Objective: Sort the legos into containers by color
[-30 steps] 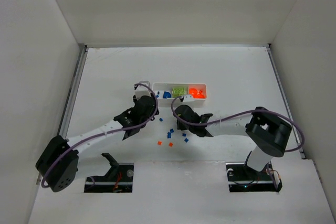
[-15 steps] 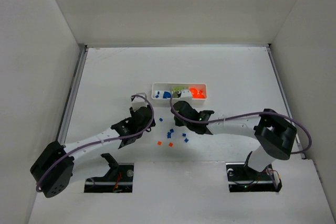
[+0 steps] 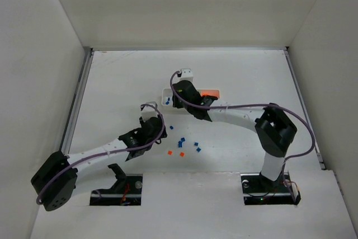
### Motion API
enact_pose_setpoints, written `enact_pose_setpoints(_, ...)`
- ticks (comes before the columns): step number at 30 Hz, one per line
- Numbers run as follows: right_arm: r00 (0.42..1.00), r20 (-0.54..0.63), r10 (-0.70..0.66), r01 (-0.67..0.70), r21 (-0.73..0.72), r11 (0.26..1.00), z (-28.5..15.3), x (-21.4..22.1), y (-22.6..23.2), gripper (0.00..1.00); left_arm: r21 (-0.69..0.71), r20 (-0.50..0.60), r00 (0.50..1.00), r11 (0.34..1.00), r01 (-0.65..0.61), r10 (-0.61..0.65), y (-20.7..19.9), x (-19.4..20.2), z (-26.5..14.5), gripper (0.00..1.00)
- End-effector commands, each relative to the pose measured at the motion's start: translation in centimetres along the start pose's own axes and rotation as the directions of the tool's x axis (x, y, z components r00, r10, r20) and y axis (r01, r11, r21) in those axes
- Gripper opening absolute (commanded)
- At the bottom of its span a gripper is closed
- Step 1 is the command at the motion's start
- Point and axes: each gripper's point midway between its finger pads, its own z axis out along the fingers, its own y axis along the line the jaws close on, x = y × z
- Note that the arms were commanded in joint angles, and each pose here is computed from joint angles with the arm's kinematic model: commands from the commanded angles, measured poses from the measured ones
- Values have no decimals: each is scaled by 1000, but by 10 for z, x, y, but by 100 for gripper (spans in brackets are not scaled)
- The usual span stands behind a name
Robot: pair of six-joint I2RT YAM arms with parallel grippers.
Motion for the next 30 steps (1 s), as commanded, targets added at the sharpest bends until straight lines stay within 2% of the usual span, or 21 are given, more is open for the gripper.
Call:
enact_pose_setpoints(1, 999, 36, -1, 2, -16, 1000, 14, -20, 2, 33, 39, 22, 999, 999, 28, -29, -15, -7, 0, 42)
enact_pose_setpoints(4, 999, 45, 23, -21, -28, 999, 16, -26, 1, 47, 46, 15, 1000, 999, 10, -10, -22, -4, 4, 42)
enact_pose_setpoints(6, 998, 59, 31, -29, -40, 999, 11, -31, 2, 51, 55, 10, 1000, 998, -4, 4, -29, -3, 7, 42)
enact_pose_setpoints(12, 995, 82, 52, -48, -53, 997, -16, -28, -10, 50, 53, -2, 998, 997, -58, 58, -41, 3, 22, 42)
enact_pose_setpoints(20, 994, 54, 97, -93, -70, 993, -45, 11, -23, 50, 33, -18, 995, 995, -93, 94, -45, 8, 38, 41)
enact_pose_setpoints(30, 989, 47, 143, -140, -66, 988, -57, 30, -40, 50, 35, -68, 986, 988, -148, 150, -50, 24, 52, 35)
